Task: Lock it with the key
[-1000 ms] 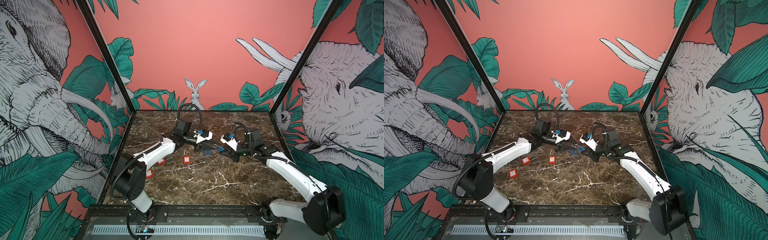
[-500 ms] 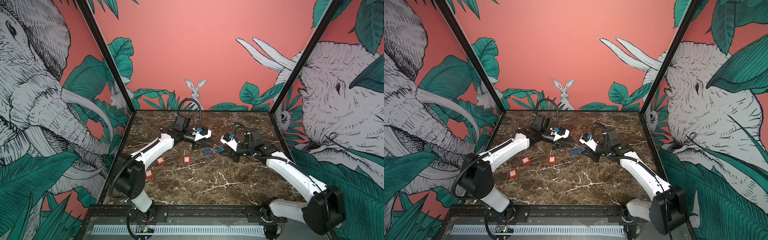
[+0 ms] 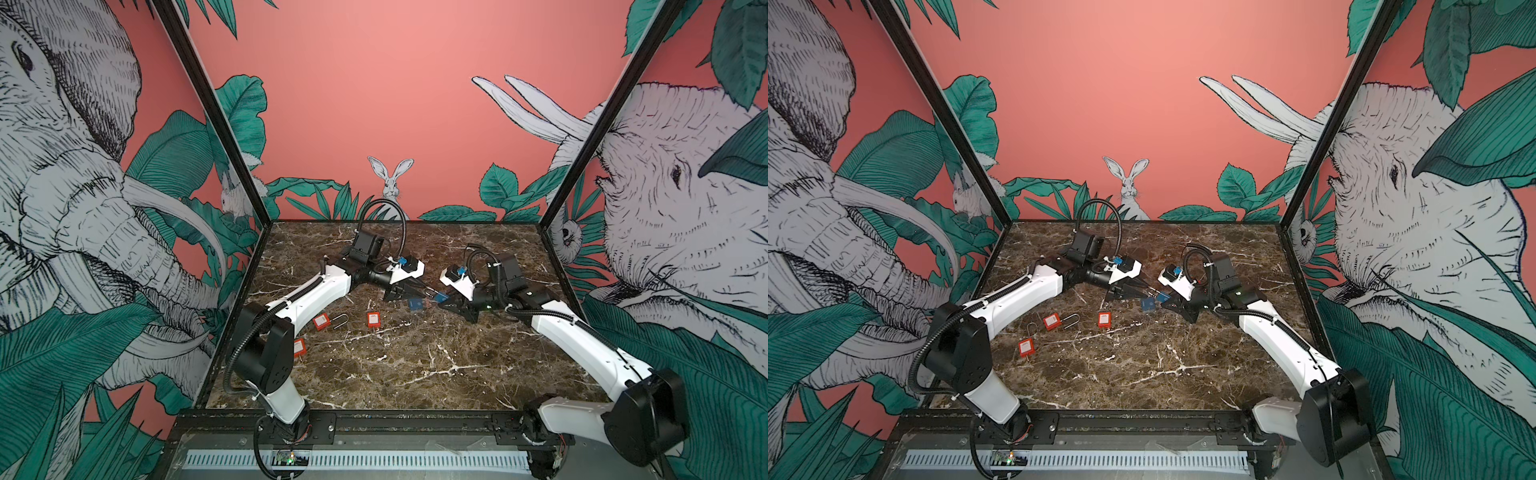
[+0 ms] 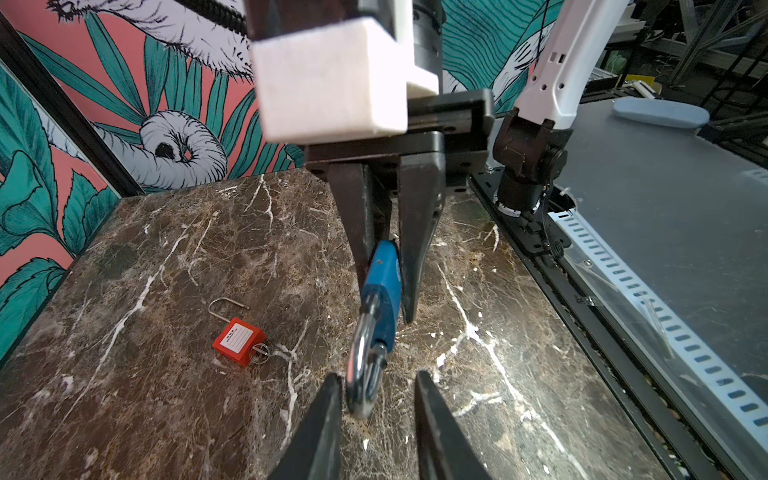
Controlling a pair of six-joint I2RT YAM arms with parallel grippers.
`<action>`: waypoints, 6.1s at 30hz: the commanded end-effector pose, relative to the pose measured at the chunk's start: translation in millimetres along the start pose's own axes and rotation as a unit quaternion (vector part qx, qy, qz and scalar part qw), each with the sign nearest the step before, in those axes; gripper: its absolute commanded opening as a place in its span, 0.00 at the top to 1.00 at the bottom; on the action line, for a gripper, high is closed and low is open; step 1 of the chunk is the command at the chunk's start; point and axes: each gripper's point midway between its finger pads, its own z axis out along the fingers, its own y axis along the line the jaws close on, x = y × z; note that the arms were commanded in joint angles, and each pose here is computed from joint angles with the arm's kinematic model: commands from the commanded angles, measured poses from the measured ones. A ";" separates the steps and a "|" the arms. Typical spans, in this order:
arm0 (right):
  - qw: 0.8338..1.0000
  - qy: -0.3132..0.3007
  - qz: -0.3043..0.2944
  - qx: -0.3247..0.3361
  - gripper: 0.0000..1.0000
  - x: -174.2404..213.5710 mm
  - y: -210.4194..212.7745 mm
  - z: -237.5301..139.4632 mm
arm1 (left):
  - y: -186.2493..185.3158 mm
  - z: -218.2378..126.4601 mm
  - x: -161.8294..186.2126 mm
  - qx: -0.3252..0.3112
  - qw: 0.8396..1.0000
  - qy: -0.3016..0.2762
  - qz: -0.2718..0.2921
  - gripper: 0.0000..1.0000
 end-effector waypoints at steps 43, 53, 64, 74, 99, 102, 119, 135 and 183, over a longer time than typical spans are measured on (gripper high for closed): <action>0.986 -0.097 -0.129 0.051 1.00 -60.4 -17.1 2.7 | -24.0 30.8 -7.6 0.063 0.997 -0.036 -0.025 1.00; 0.982 -0.119 -0.140 0.038 1.00 -72.2 -7.6 -5.1 | -27.7 32.1 -3.9 0.059 0.998 -0.027 -0.010 1.00; 0.989 -0.101 -0.109 0.002 1.00 -71.9 -6.0 -1.7 | -32.5 33.4 -9.9 0.028 0.998 -0.036 0.054 1.00; 0.979 -0.082 -0.180 0.053 1.00 -73.4 -24.0 -3.2 | -52.8 32.8 -8.0 0.099 0.994 -0.036 -0.005 1.00; 0.983 -0.077 -0.159 -0.048 1.00 -78.6 -2.0 0.7 | -35.5 32.8 -0.7 0.021 0.997 -0.019 0.071 1.00; 0.982 -0.086 -0.163 -0.045 1.00 -86.9 -4.9 0.3 | -37.0 33.0 -1.9 0.028 0.997 -0.023 0.067 1.00; 0.977 -0.143 -0.136 -0.083 1.00 -123.5 -6.4 1.7 | -43.2 46.7 3.6 0.051 0.996 -0.042 0.054 1.00; 0.984 -0.078 -0.143 -0.070 1.00 -91.1 -5.2 -0.9 | -43.8 34.5 4.6 0.070 0.997 -0.033 0.020 1.00; 0.989 0.100 -0.099 -0.045 0.59 6.4 0.9 -8.8 | -20.1 20.8 -17.4 -0.085 0.992 -0.083 0.053 1.00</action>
